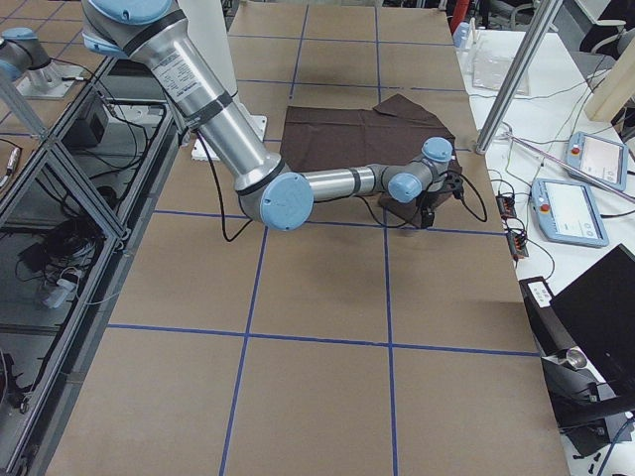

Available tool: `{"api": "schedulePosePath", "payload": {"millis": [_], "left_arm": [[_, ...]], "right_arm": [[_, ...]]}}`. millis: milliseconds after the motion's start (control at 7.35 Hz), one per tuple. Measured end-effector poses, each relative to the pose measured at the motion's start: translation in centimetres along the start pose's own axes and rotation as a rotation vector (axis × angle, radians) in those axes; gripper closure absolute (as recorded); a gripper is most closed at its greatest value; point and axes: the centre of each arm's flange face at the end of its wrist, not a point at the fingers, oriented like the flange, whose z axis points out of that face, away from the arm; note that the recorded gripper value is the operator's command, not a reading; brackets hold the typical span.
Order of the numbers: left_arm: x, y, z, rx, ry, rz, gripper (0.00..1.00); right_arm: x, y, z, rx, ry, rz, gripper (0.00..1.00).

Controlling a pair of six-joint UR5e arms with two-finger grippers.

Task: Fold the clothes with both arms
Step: 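Grasp the sleeve tip with the right gripper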

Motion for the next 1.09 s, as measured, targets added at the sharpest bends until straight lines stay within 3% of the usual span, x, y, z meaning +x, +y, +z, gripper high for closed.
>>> {"api": "schedulePosePath", "payload": {"millis": [272, 544, 680, 952, 1089], "left_arm": [[0.02, -0.12, -0.04, 0.001, 0.000, 0.002, 0.00], [0.11, -0.31, -0.14, 0.004, -0.001, 0.005, 0.00], [0.13, -0.35, -0.17, 0.004, -0.001, 0.005, 0.00], [0.16, -0.39, -0.21, 0.005, -0.001, 0.006, 0.00], [0.16, -0.39, -0.20, 0.005, 0.000, 0.006, 0.00]], "right_arm": [[-0.25, 0.08, 0.48, -0.003, 0.007, -0.002, 0.47], [-0.06, 0.22, 0.71, -0.007, 0.010, 0.000, 0.53], [0.08, 0.30, 0.81, -0.009, 0.011, 0.000, 0.65], [0.41, 0.36, 0.89, -0.010, 0.014, 0.000, 1.00], [0.43, 0.38, 0.91, -0.011, 0.014, -0.001, 1.00]]}}
